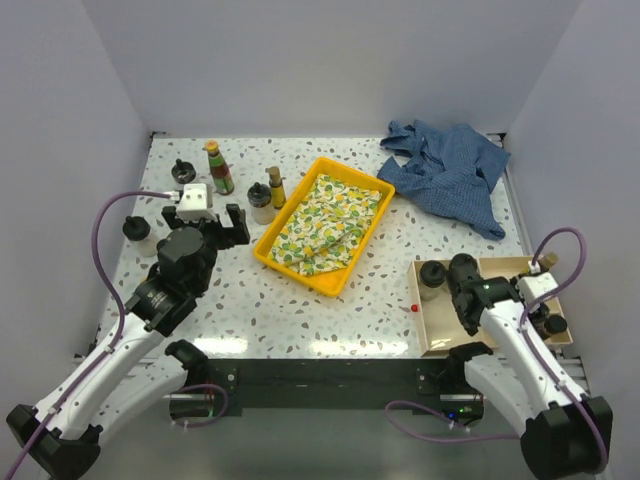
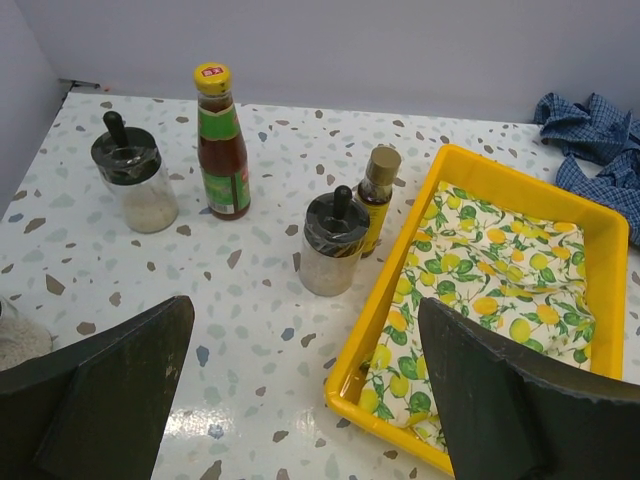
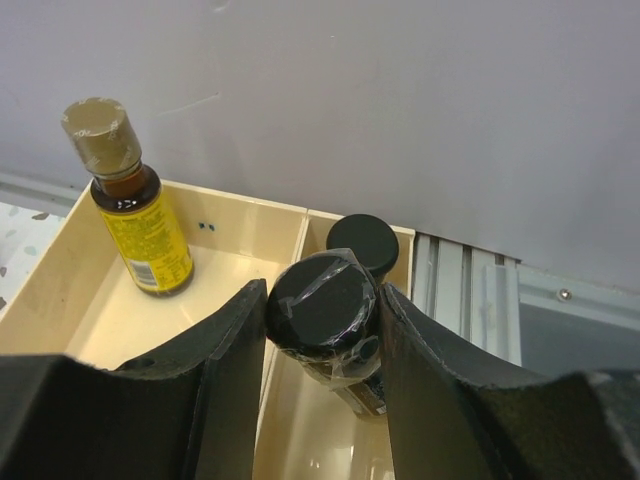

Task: Organize the condiment bottles
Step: Place the bottle in the storage box.

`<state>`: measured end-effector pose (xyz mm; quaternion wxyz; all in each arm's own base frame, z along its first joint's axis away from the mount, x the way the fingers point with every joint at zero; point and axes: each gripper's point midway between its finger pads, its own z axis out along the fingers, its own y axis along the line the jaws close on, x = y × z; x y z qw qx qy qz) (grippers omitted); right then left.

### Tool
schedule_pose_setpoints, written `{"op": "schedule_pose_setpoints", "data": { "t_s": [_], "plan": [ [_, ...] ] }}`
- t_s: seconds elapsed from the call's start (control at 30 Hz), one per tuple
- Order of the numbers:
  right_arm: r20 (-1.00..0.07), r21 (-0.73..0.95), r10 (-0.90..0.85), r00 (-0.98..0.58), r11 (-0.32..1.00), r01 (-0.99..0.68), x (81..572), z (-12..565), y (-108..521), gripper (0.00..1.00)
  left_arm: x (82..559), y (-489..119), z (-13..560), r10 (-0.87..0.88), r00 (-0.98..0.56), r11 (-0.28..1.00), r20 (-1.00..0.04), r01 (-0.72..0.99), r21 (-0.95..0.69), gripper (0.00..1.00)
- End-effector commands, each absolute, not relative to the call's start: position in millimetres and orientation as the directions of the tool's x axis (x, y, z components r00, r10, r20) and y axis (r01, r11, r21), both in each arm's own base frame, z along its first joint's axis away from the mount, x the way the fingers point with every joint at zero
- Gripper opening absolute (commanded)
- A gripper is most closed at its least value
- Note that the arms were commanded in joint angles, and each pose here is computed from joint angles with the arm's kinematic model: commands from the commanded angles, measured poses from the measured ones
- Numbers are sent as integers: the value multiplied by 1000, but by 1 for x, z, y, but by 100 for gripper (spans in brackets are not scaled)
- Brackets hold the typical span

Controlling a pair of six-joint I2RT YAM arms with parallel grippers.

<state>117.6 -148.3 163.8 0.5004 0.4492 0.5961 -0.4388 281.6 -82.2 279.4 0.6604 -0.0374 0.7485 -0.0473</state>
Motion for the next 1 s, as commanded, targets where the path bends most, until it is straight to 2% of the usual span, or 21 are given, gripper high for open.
{"op": "schedule_pose_setpoints", "data": {
  "t_s": [0.0,0.17,0.27,0.3,0.4,0.53,0.6,0.63,0.8,0.97],
  "plan": [
    [-975,53,-192,111,284,957,142,209,-154,13,284,-81,290,-135,-82,991,-987,-6,-135,100],
    [-978,71,-161,130,327,942,149,197,-152,20,285,-81,288,-131,-85,991,-988,-11,-131,100],
    [-979,65,-160,124,332,941,151,198,-151,32,285,-81,289,-130,-85,992,-988,-12,-129,100],
    [-979,70,-158,128,330,941,150,198,-151,39,285,-80,287,-127,-88,992,-988,-14,-126,100],
    [-979,34,-180,95,312,949,151,205,-152,43,285,-79,289,-130,-82,991,-988,-18,-129,100],
    [-974,86,-176,143,295,951,149,204,-154,47,285,-79,288,-128,-84,992,-988,-18,-127,100],
    [-973,96,-175,151,290,952,146,201,-155,51,285,-79,289,-129,-82,992,-988,-18,-128,100],
    [-971,105,-176,160,285,953,145,201,-155,57,285,-79,289,-127,-82,992,-988,-21,-126,100],
    [-974,80,-184,134,275,958,145,204,-156,67,284,-79,290,-131,-79,991,-988,-16,-130,100],
    [-975,68,-183,124,283,957,148,211,-155,72,283,-78,291,-133,-76,991,-988,-17,-132,100]
  ]
}}
